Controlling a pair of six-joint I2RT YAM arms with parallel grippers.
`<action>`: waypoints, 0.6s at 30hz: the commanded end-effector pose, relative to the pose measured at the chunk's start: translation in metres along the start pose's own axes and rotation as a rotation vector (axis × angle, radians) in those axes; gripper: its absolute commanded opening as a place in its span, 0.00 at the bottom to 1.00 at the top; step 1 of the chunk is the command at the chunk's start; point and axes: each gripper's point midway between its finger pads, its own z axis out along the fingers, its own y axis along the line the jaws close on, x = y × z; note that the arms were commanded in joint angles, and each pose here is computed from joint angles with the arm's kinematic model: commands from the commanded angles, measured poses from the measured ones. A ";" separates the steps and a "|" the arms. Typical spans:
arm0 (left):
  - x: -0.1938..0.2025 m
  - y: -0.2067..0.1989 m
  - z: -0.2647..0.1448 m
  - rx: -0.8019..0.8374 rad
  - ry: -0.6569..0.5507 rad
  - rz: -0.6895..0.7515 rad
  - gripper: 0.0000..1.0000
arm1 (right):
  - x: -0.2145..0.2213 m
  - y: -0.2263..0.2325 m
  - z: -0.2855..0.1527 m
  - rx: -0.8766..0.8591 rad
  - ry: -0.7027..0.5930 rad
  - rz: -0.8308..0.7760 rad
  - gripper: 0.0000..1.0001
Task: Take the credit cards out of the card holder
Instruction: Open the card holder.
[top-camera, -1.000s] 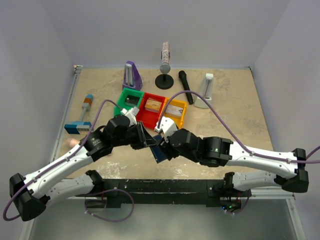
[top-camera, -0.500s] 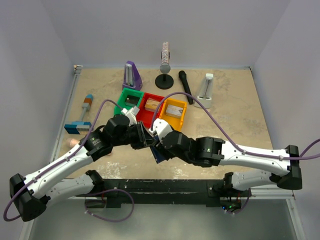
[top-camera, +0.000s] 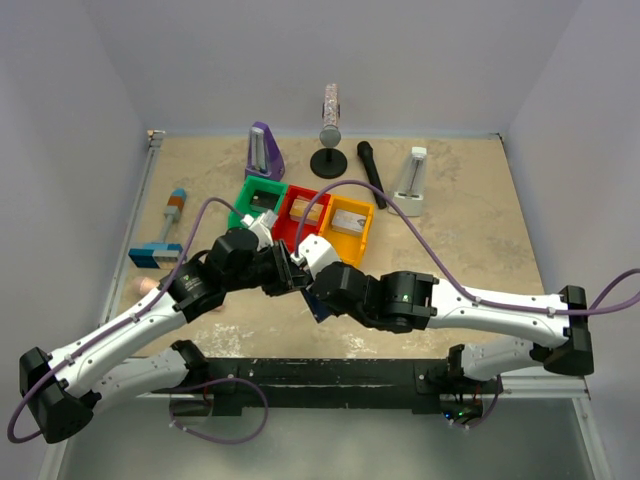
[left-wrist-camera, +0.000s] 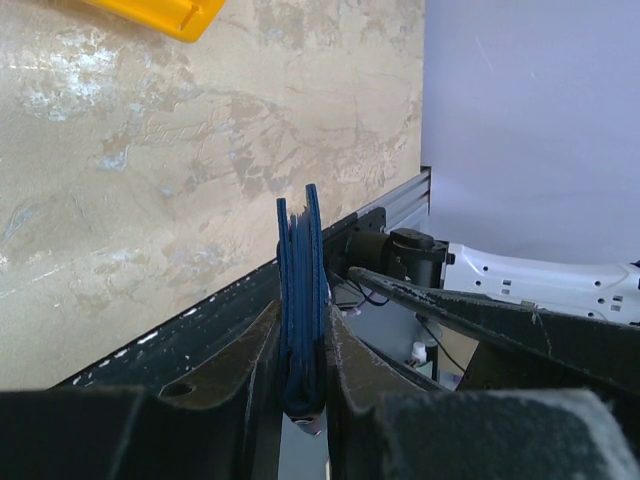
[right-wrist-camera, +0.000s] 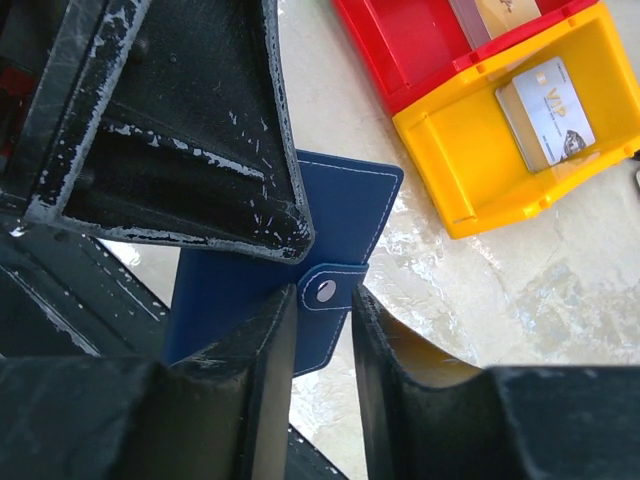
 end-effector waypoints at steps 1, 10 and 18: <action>0.004 -0.036 -0.010 0.149 0.033 0.007 0.00 | 0.004 -0.021 -0.002 0.109 0.027 -0.004 0.27; 0.003 -0.035 -0.010 0.151 0.030 0.007 0.00 | 0.005 -0.021 -0.002 0.108 0.030 -0.006 0.13; 0.004 -0.035 -0.010 0.153 0.030 0.011 0.00 | 0.006 -0.023 -0.001 0.120 0.038 -0.008 0.03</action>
